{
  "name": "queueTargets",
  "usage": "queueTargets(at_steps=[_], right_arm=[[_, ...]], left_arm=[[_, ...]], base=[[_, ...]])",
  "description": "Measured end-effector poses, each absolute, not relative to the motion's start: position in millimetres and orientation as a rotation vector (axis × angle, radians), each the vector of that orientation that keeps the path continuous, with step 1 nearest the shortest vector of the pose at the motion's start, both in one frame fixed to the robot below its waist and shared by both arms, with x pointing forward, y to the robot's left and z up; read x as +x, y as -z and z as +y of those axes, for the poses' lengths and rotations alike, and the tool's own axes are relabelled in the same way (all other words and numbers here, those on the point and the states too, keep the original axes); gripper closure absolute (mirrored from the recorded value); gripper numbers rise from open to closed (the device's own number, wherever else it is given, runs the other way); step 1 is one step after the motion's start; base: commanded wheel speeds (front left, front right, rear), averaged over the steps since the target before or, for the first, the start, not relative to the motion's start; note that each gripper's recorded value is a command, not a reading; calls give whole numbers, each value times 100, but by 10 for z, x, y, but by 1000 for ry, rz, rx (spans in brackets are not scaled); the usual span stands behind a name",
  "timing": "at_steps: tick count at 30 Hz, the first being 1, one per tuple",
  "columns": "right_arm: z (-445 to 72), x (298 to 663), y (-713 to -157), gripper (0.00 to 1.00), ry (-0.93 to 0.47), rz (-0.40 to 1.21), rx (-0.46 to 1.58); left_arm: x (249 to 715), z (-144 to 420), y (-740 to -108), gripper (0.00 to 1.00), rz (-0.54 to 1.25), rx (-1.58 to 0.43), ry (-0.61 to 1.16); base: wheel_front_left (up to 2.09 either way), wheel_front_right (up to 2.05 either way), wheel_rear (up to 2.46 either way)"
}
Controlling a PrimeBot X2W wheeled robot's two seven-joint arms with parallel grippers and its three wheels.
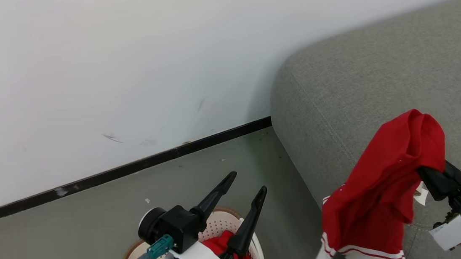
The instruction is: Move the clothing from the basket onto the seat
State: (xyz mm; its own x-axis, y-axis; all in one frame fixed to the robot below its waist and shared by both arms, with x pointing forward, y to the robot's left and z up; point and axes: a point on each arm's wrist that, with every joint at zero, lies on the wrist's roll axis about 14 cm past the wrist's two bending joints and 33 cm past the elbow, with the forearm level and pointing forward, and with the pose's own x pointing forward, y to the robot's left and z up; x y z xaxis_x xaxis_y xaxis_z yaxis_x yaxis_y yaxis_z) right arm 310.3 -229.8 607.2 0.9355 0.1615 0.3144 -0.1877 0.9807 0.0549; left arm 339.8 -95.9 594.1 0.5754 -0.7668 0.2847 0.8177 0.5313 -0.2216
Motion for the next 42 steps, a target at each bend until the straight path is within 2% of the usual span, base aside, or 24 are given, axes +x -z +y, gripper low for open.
queueTargets(at_steps=[11, 16, 26, 32, 37, 42], right_arm=[[-2638, 2914, -6025, 100, -50, -311, 80], [-2756, 2943, -5925, 100, -11, -275, 76], [-2957, 3584, -6741, 100, -17, -398, -30], [-3121, 3908, -7478, 100, 8, -521, -100], [-3347, 4126, -7869, 100, 69, -565, -128], [-3653, 4325, -7997, 100, 154, -568, -109]], left_arm=[[3253, -1206, -5952, 0, -158, -369, 1039], [3216, -1259, -5876, 0, -130, -388, 1058], [3358, -1222, -5791, 0, -123, -395, 1034], [3473, -1221, -5823, 0, -149, -380, 1035], [3584, -1225, -5867, 0, -168, -396, 1035], [3691, -1216, -5878, 0, -181, -405, 1033]], base=[[0, 0, 0], [0, 0, 0], [0, 0, 0], [0, 0, 0], [0, 0, 0], [0, 0, 0]])
